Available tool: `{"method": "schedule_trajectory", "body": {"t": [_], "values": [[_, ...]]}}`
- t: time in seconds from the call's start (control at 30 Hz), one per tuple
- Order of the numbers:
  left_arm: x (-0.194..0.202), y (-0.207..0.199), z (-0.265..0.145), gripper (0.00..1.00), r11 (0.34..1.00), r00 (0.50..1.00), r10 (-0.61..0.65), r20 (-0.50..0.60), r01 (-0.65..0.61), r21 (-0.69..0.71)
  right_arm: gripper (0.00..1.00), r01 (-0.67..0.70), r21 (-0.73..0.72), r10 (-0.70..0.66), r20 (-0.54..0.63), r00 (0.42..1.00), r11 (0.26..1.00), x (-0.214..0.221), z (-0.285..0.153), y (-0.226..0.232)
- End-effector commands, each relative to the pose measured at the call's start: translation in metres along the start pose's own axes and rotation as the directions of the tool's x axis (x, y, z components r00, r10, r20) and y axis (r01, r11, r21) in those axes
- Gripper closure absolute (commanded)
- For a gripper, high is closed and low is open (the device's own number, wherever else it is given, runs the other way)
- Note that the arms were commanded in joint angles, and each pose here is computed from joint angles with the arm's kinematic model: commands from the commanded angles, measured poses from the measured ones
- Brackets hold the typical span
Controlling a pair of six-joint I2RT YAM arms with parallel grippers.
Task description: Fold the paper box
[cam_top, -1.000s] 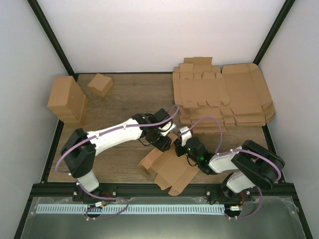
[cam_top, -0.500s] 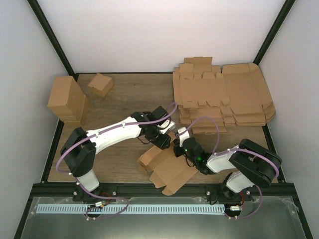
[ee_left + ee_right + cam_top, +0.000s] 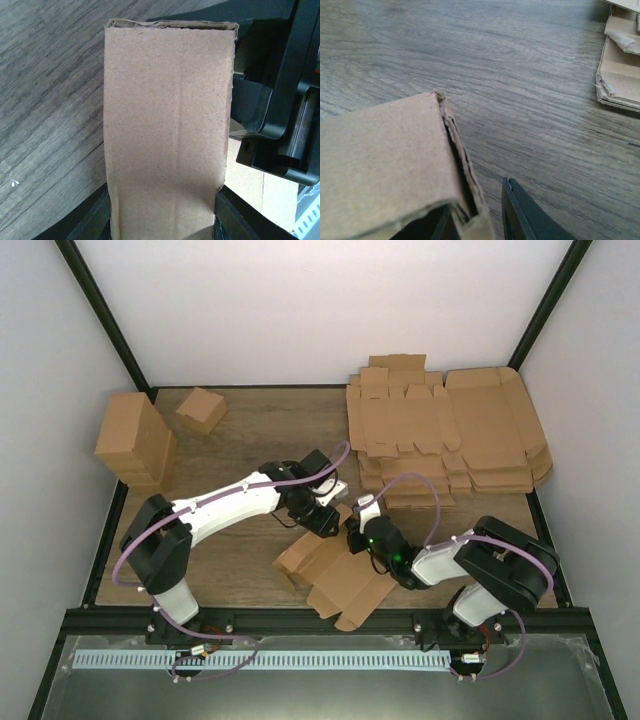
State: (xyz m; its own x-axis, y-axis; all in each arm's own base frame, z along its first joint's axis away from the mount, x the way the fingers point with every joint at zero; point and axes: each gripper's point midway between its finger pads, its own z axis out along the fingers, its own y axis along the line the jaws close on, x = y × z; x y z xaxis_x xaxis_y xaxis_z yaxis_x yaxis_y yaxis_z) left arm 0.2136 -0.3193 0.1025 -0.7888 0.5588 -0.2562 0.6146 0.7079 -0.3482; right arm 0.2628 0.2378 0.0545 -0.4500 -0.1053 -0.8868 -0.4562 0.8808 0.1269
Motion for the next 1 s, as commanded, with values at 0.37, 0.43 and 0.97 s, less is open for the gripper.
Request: {"method": "schedule_trajectory", "body": {"t": [0.37, 0.43, 0.97], "values": [[-0.002, -0.002, -0.014, 0.31, 1.0, 0.999, 0.008, 0.031, -0.008, 0.003, 0.99, -0.049, 0.035, 0.048, 0.028, 0.998, 0.998, -0.017, 0.001, -0.002], [-0.015, -0.006, -0.03, 0.16, 1.0, 0.995, 0.012, 0.104, -0.013, 0.001, 0.99, -0.064, 0.079, 0.063, 0.019, 0.998, 0.995, -0.019, 0.003, -0.008], [-0.032, -0.002, -0.231, 0.0, 0.975, 0.677, -0.122, 0.726, 0.218, -0.04, 0.99, -0.606, 0.305, 0.63, 0.024, 0.776, 0.735, -0.047, 0.012, -0.063]]}}
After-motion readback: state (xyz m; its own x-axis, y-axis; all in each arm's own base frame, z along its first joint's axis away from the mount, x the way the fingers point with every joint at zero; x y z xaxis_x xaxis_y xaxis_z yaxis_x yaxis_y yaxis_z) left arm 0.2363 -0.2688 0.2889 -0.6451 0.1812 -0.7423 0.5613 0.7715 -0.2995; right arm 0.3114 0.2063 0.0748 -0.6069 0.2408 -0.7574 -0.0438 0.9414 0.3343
